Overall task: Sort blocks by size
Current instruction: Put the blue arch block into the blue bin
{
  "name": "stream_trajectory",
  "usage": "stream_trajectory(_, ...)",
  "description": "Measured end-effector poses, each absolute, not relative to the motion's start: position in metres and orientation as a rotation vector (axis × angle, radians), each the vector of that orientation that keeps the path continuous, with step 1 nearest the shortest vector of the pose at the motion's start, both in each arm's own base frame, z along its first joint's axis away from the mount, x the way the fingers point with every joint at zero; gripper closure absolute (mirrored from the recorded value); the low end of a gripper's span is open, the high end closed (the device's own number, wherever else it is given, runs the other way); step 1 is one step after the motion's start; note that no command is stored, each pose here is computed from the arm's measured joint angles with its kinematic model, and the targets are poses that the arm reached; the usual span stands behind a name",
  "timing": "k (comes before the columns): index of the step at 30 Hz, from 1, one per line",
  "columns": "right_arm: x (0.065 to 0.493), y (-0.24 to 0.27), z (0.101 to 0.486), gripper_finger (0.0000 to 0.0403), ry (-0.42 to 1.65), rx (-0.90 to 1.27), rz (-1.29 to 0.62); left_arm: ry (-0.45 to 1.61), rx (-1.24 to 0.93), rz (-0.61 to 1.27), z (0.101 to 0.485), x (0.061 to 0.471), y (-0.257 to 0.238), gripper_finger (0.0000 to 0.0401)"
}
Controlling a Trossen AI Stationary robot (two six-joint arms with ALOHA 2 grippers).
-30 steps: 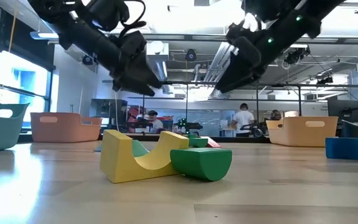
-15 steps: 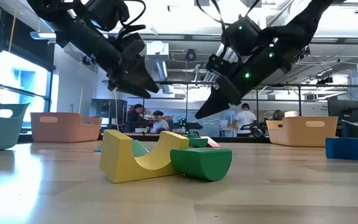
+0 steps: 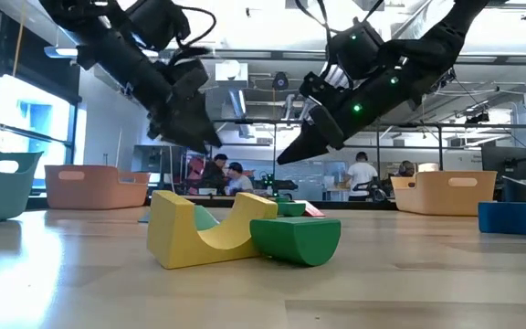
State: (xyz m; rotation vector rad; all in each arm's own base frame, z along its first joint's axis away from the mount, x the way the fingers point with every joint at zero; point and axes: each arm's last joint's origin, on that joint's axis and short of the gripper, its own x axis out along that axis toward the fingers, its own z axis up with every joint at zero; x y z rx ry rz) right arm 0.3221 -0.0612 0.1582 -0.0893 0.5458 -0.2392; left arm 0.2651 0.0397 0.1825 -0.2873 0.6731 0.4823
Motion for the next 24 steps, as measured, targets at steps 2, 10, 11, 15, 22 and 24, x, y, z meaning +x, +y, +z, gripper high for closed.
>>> stream_trajectory(2,0.323,-0.061,0.159,0.0167,0.539,-0.099,-0.237,0.744,-0.294,0.497,0.177,0.260,0.039,0.0162)
stream_trajectory(10,0.327,-0.062,0.168,0.0167,0.432,-0.144,-0.239,0.867,-0.303,0.579,0.169,0.249,0.034,0.0162)
stream_trajectory(11,0.327,-0.062,0.169,0.0167,0.430,-0.151,-0.238,0.866,-0.286,0.598,0.168,0.249,0.032,0.0162)
stream_trajectory(15,0.324,-0.062,0.173,0.0167,0.467,-0.192,-0.246,0.845,-0.235,0.661,0.169,0.248,0.021,0.0162)
stream_trajectory(22,0.310,-0.064,0.207,0.0167,0.678,-0.218,-0.305,0.771,-0.139,0.750,0.171,0.248,0.006,0.0162)
stream_trajectory(24,0.302,-0.061,0.217,0.0167,0.762,-0.181,-0.279,0.755,-0.134,0.761,0.172,0.249,0.005,0.0162)
